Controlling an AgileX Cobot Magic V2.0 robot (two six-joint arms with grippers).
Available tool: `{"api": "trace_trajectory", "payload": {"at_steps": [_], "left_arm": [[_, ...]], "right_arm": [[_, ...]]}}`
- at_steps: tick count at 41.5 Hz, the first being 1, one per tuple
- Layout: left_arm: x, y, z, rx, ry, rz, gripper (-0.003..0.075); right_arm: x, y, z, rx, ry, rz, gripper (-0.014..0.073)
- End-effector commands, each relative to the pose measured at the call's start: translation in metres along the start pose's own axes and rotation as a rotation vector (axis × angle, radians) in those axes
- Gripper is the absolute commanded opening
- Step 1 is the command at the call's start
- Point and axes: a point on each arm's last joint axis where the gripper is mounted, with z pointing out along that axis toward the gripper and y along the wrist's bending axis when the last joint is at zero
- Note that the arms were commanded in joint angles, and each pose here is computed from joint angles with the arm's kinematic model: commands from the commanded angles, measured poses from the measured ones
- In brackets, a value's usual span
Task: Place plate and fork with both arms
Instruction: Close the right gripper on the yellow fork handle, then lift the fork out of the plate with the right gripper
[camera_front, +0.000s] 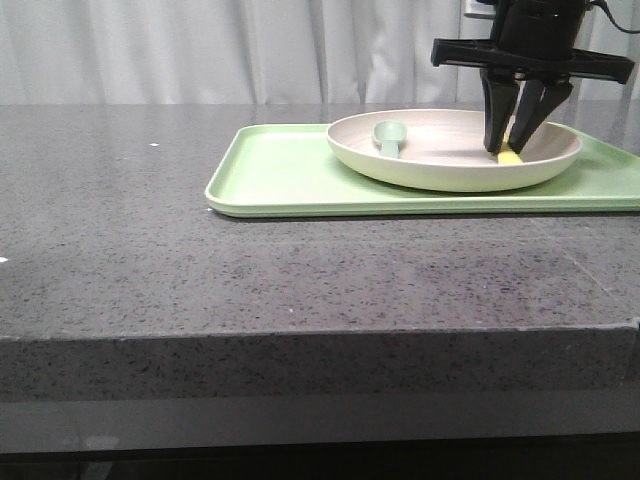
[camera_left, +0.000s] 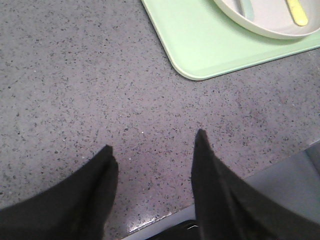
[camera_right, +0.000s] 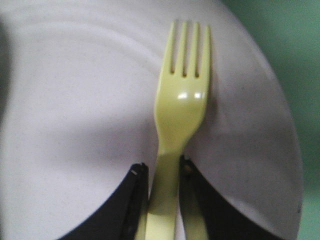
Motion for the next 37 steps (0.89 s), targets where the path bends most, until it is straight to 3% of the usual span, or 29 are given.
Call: {"api": "trace_trajectory", "payload": {"at_steps": [1,13,23,37], "left_arm": [[-0.011,-0.003,-0.007,0.006,-0.084,-0.005,0.0347],[-0.011,-0.003,-0.007,0.006,-0.084,-0.005,0.0347],[-0.011,-0.003,-0.007,0.006,-0.084,-0.005,0.0347],[-0.011,-0.003,-0.007,0.004,-0.083,-0.003,0.0347]], "right_arm": [[-0.005,0.000,-0.031,-0.017,-0.094,-0.003,0.0195],[-0.006,0.000,-0.022,-0.011,-0.074,-0.002,0.0190],[-0.006,0.000,-0.023,-0.010,-0.072,-0.004,0.0130],[-0.009,0.004,-0.059,-0.021,-0.101,-0.049,0.0129]]}}
